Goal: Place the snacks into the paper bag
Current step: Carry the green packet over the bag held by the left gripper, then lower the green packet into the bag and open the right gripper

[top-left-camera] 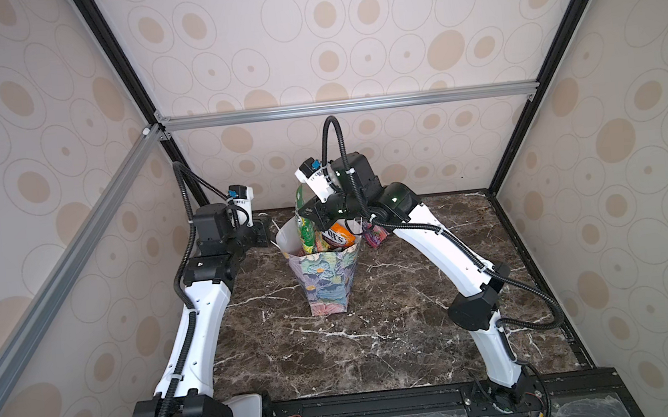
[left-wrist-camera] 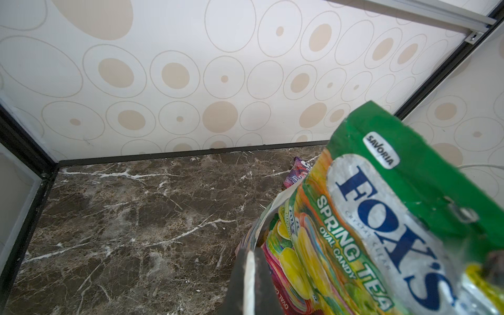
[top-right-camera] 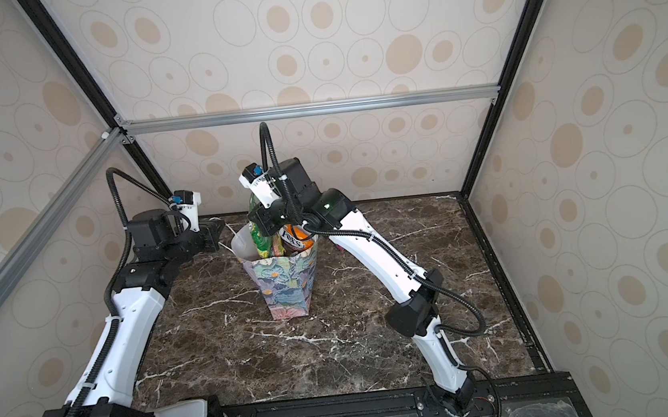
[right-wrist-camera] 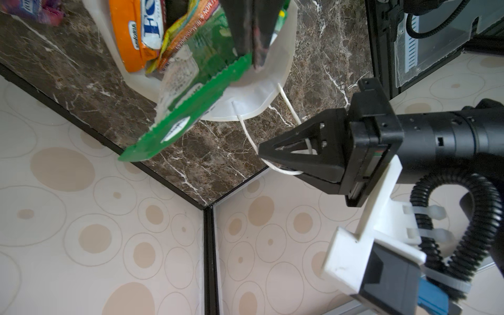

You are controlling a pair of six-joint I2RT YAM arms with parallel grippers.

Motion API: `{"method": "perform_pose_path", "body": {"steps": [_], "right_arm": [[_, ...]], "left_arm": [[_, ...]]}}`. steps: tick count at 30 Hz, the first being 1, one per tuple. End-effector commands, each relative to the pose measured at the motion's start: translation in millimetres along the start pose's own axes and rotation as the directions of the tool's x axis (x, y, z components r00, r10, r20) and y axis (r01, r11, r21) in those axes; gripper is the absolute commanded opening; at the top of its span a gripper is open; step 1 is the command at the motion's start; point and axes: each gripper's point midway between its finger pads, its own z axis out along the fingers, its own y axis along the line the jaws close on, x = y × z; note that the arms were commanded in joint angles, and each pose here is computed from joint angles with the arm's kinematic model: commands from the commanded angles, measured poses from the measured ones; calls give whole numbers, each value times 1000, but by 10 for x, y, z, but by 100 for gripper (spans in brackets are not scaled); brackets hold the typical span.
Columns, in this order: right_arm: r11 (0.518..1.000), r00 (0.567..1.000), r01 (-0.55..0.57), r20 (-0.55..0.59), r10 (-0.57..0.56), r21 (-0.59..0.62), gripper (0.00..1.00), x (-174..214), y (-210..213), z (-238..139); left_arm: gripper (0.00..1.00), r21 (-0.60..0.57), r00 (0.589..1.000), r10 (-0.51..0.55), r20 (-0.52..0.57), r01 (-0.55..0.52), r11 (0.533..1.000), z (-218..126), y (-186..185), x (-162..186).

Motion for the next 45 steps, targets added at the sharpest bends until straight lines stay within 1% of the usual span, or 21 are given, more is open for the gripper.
{"method": "perform_pose_path", "body": {"steps": [1, 5, 7, 10, 14, 17, 18, 19, 23, 25, 26, 28, 29, 30, 32, 35, 37, 39, 43, 44, 45], "right_arm": [[997, 996, 24, 90, -18, -69, 0, -246, 210, -29], [995, 997, -1, 74, 8, -100, 0, -189, 249, -9], [996, 999, -7, 52, 11, -84, 0, -118, 216, -8], [999, 999, -28, 17, 28, -20, 0, 16, 78, -8], [998, 998, -69, -6, 69, 2, 0, 163, -60, -20], [995, 996, -89, -21, 90, 49, 0, 208, -204, -104], [992, 993, -99, -58, 104, 76, 0, 343, -282, -89], [990, 992, -100, -64, 107, 101, 0, 364, -331, -121], [971, 990, -62, -109, 89, 231, 2, 455, -515, -329], [953, 986, -34, -148, 81, 301, 7, 530, -614, -433], [941, 983, -21, -166, 82, 338, 12, 568, -672, -488], [930, 977, -6, -196, 83, 367, 31, 631, -704, -545], [929, 975, -1, -205, 82, 369, 39, 647, -704, -565], [931, 974, 7, -212, 76, 365, 43, 659, -685, -564], [924, 982, 33, -186, 41, 381, 48, 520, -653, -626], [900, 982, 120, -181, -46, 420, 49, 372, -599, -664], [901, 981, 154, -170, -91, 405, 46, 274, -500, -648], [913, 980, 170, -158, -118, 371, 44, 211, -367, -599], [946, 980, 179, -129, -149, 269, 43, 197, -67, -387], [956, 981, 178, -121, -153, 234, 41, 209, 6, -306], [962, 981, 176, -115, -155, 208, 37, 216, 56, -237]], "left_arm": [[0, -9, 985, 78, 152, -77, 997, -246, -106, -495], [1, -10, 984, 81, 157, -81, 997, -264, -112, -506], [1, -10, 984, 81, 157, -81, 997, -261, -113, -505], [0, -9, 985, 78, 155, -77, 997, -247, -106, -499], [0, -2, 986, 76, 151, -77, 997, -237, -117, -496], [0, -7, 985, 79, 155, -78, 997, -256, -115, -503], [0, -11, 984, 81, 158, -80, 997, -267, -113, -513], [0, -13, 984, 82, 159, -81, 997, -272, -111, -512], [0, -17, 983, 84, 161, -82, 996, -280, -108, -516], [0, -17, 984, 83, 160, -82, 997, -277, -107, -518], [1, -17, 984, 83, 160, -82, 997, -276, -106, -515], [1, -18, 984, 82, 161, -81, 997, -278, -106, -519], [1, -16, 984, 81, 162, -79, 997, -281, -108, -518], [1, -17, 983, 81, 163, -80, 997, -281, -108, -521], [1, -16, 984, 81, 161, -80, 997, -281, -108, -517], [1, -18, 984, 81, 162, -79, 997, -278, -104, -516], [1, -17, 984, 81, 161, -79, 997, -277, -108, -514], [1, -18, 984, 80, 161, -79, 997, -273, -102, -513], [1, -17, 984, 80, 161, -79, 997, -270, -103, -510], [1, -18, 984, 81, 161, -79, 997, -272, -102, -514], [1, -17, 984, 80, 160, -78, 997, -268, -101, -509]]}}
